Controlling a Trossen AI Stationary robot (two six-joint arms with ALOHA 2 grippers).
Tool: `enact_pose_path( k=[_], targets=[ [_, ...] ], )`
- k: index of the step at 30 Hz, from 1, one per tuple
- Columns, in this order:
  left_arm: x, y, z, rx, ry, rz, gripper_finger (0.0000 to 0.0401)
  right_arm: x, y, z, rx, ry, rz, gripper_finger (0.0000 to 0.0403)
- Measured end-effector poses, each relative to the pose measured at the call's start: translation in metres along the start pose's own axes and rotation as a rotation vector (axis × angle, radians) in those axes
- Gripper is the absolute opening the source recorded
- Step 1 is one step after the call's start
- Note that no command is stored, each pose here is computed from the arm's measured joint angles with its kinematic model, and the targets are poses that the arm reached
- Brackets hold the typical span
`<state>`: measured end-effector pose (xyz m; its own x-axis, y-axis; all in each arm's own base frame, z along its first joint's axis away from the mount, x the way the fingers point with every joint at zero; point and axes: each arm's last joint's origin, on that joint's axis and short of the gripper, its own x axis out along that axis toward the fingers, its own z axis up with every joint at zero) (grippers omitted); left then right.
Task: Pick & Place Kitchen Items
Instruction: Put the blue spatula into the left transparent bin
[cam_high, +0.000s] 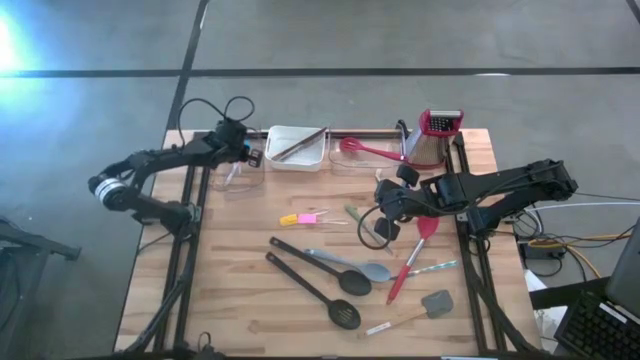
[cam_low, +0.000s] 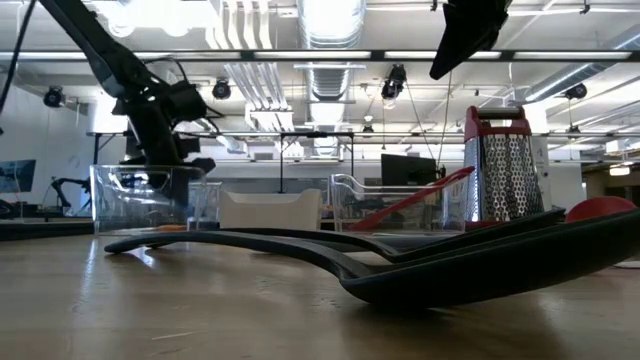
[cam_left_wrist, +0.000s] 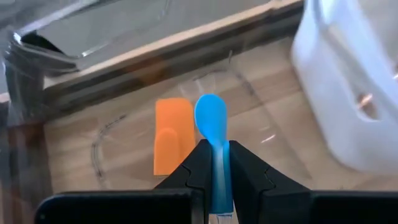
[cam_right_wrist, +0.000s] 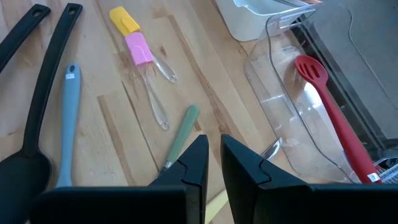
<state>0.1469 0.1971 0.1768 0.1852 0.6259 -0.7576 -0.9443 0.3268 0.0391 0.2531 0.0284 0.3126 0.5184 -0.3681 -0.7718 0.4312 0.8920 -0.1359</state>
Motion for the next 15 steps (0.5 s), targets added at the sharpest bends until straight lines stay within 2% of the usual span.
enact_pose_path(
  k=[15],
  targets=[
    [0.037,-0.006,-0.007,0.055,0.093,0.049,0.0038,0.000,0.000,0.000,-0.002,0.004,-0.002,0.0038]
  ],
)
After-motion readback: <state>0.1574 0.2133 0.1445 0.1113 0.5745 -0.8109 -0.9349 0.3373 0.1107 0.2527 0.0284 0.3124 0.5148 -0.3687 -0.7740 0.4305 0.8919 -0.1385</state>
